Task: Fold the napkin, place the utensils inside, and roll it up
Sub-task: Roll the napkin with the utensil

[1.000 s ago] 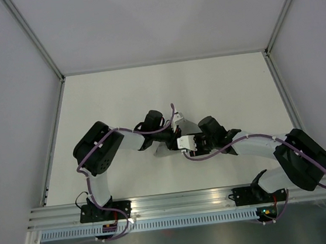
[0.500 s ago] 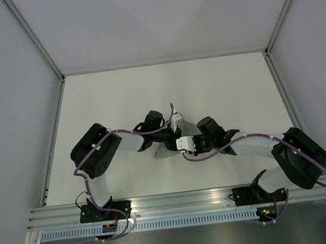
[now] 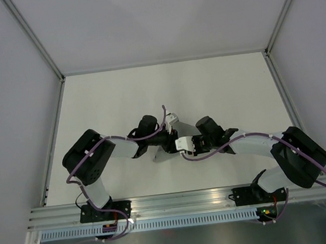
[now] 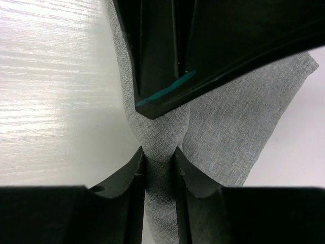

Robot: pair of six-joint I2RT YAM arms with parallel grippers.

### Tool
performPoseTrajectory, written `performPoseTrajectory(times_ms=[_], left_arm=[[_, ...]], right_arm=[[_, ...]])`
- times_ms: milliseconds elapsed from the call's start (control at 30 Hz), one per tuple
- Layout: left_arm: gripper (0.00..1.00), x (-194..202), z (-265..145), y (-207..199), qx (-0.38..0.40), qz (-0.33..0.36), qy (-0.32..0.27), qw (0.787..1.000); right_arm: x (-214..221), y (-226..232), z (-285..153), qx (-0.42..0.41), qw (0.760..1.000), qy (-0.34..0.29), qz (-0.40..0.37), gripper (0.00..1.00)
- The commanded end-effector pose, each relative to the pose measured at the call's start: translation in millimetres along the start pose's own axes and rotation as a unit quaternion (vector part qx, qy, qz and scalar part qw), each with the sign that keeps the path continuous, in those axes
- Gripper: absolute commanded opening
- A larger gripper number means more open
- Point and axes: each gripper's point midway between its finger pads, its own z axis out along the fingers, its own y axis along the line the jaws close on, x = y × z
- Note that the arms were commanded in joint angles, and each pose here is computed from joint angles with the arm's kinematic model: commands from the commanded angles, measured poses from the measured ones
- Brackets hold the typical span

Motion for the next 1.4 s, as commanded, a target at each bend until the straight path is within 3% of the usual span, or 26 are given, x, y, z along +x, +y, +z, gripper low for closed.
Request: performPoseTrajectory(times_ms=[0, 233, 400, 533, 667, 700, 767, 900, 967, 1133, 1233, 1267, 1367], left_arm=[[0.45, -40, -8, -17, 0.018, 0.026, -0.061, 0.998], [0.47, -51, -24, -11, -0.033, 0.031, -0.100, 0.994], [0.47, -71, -54, 6, -0.112, 0.022, -0.177, 0.978], [0.50, -76, -71, 6, -0.140, 0.002, -0.198, 0.970], [0.63, -82, -90, 9, -0.172, -0.053, -0.249, 0.952], [0.78, -95, -101, 4, -0.170, -0.059, -0.289, 0.940], [0.85, -80, -109, 10, -0.179, -0.092, -0.298, 0.933], [0.81, -78, -113, -3, -0.163, -0.060, -0.286, 0.942], [0.88, -75, -117, -9, -0.162, -0.041, -0.283, 0.944], [0.84, -73, -131, -9, -0.216, 0.008, -0.300, 0.929], [0.84, -77, -115, -21, -0.247, 0.086, -0.264, 0.928], [0.84, -60, -94, -29, -0.242, 0.108, -0.218, 0.939], [0.84, -65, -68, -38, -0.244, 0.170, -0.170, 0.940]], right_arm=[[21, 7, -2, -0.012, 0.999, 0.047, 0.019, 0.11], [20, 7, -2, -0.020, 0.998, 0.051, 0.023, 0.10], [21, 8, -7, -0.029, 0.997, 0.062, 0.023, 0.07], [31, 15, -13, -0.041, 0.996, 0.079, 0.027, 0.06], [39, 16, -20, -0.056, 0.994, 0.082, 0.045, 0.06], [40, 17, -22, -0.060, 0.994, 0.079, 0.051, 0.06], [48, 13, -27, -0.063, 0.992, 0.085, 0.063, 0.06], [56, 15, -32, -0.097, 0.988, 0.086, 0.087, 0.06], [57, 14, -35, -0.117, 0.984, 0.085, 0.099, 0.06], [66, 20, -36, -0.181, 0.969, 0.096, 0.139, 0.05], [64, 11, -33, -0.214, 0.960, 0.099, 0.150, 0.05], [62, 12, -32, -0.230, 0.956, 0.093, 0.155, 0.05], [67, 9, -27, -0.263, 0.943, 0.101, 0.175, 0.04]])
